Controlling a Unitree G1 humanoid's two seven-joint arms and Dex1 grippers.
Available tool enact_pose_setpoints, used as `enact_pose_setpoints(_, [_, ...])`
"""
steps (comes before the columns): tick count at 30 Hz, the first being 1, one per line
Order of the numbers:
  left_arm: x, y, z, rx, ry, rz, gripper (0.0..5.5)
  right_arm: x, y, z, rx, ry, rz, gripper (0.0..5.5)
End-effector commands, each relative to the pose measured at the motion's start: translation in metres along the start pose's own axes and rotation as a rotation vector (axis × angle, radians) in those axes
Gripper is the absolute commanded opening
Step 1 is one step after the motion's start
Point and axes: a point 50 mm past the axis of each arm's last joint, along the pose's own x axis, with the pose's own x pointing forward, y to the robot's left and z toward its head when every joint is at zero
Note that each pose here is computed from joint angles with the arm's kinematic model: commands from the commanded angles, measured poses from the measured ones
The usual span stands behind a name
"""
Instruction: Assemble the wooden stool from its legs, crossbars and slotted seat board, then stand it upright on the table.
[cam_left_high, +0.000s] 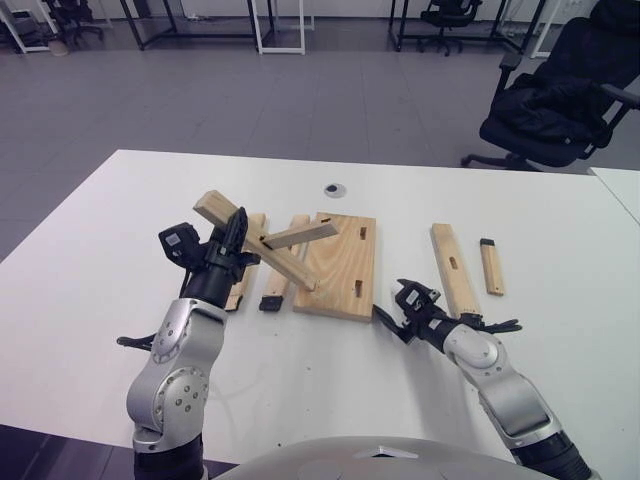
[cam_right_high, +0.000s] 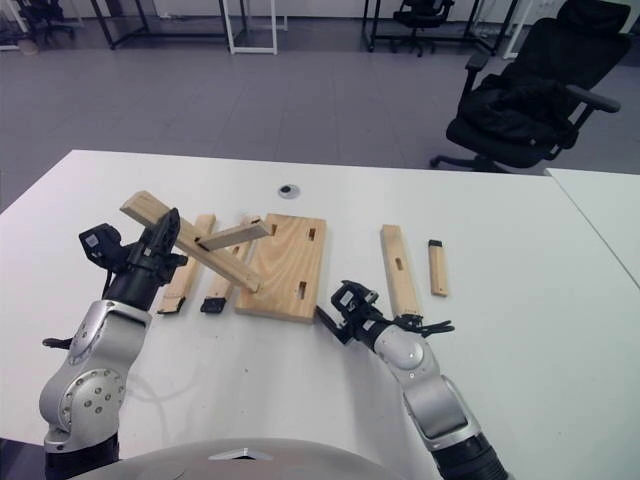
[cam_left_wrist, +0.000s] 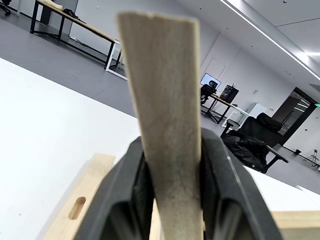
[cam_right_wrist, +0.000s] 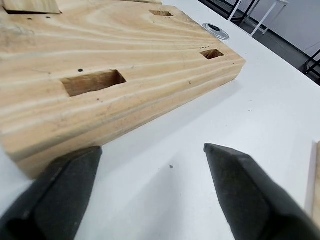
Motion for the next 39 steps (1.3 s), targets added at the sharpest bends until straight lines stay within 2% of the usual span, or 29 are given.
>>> enact_pose_setpoints(1, [0.0,0.006,-0.005,0.122,0.045,0.059,1.02,0.0,0.001,0.003,-0.015,-0.011,0.004,3.82])
enact_pose_setpoints(7, [0.001,-0.007,-0.024,0.293,0.134,-0.004,1.02,-0.003,0.003,0.016,-0.004,-0.097,0.024,3.82])
enact_pose_setpoints(12, [0.002,-0.009,-0.034,0.416,0.185,-0.018,1.02,-0.005,-0.002,0.016,-0.023,-0.097,0.025,3.82])
enact_pose_setpoints(20, [0.01,-0.015,-0.057,0.471,0.271,-0.052,1.02,-0.006,-0.002,0.015,-0.027,-0.092,0.029,3.82])
enact_pose_setpoints(28, [0.007,-0.029,-0.084,0.558,0.403,-0.208,1.03,-0.006,-0.003,0.013,-0.036,-0.076,0.027,3.82])
enact_pose_setpoints(34, [0.022,-0.038,-0.076,0.552,0.332,-0.194,1.04,-0.003,-0.008,0.012,-0.044,-0.06,0.007,3.82])
enact_pose_setpoints(39, [0.037,-0.043,-0.055,0.581,0.234,-0.151,1.04,-0.001,-0.017,0.003,-0.017,-0.004,-0.06,3.82])
